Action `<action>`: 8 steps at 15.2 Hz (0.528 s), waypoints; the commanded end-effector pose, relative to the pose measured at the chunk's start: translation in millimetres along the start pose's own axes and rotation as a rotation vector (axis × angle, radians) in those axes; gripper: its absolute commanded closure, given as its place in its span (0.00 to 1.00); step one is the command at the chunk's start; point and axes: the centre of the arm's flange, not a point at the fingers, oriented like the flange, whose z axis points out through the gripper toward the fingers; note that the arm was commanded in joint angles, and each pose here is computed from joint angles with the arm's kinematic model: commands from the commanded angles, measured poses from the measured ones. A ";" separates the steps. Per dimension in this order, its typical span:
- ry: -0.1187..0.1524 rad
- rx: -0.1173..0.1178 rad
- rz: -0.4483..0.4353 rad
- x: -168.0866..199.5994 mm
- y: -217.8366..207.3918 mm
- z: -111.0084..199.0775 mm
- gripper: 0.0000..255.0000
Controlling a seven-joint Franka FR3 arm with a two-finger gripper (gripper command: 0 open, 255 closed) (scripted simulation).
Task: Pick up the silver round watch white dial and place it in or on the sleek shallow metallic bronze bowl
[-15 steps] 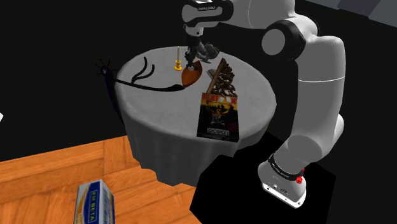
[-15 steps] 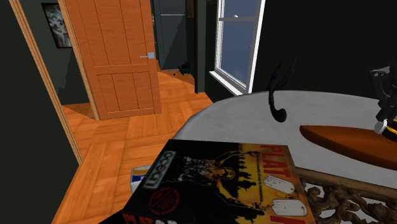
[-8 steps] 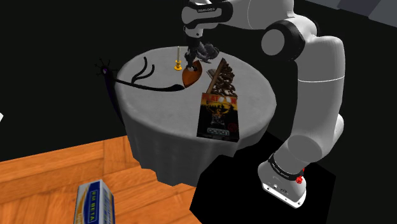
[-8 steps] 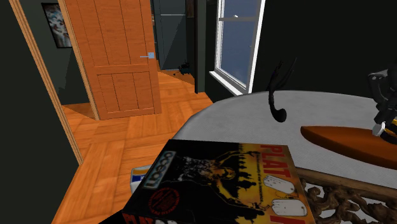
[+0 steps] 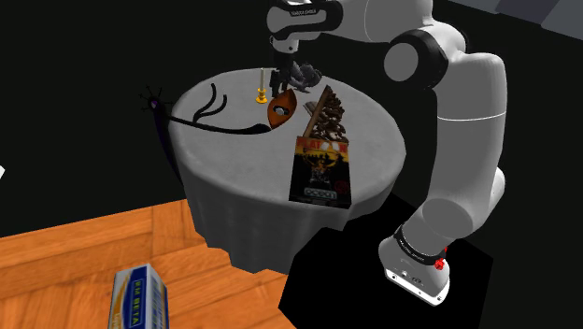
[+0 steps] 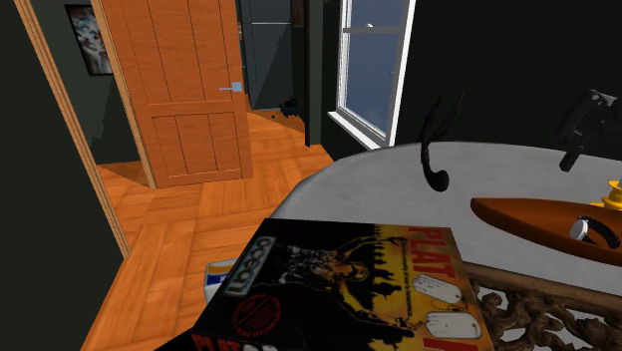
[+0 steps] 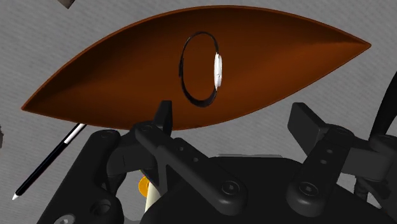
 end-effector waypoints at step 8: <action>0.000 0.000 0.000 0.3 -0.5 -43.1 0.00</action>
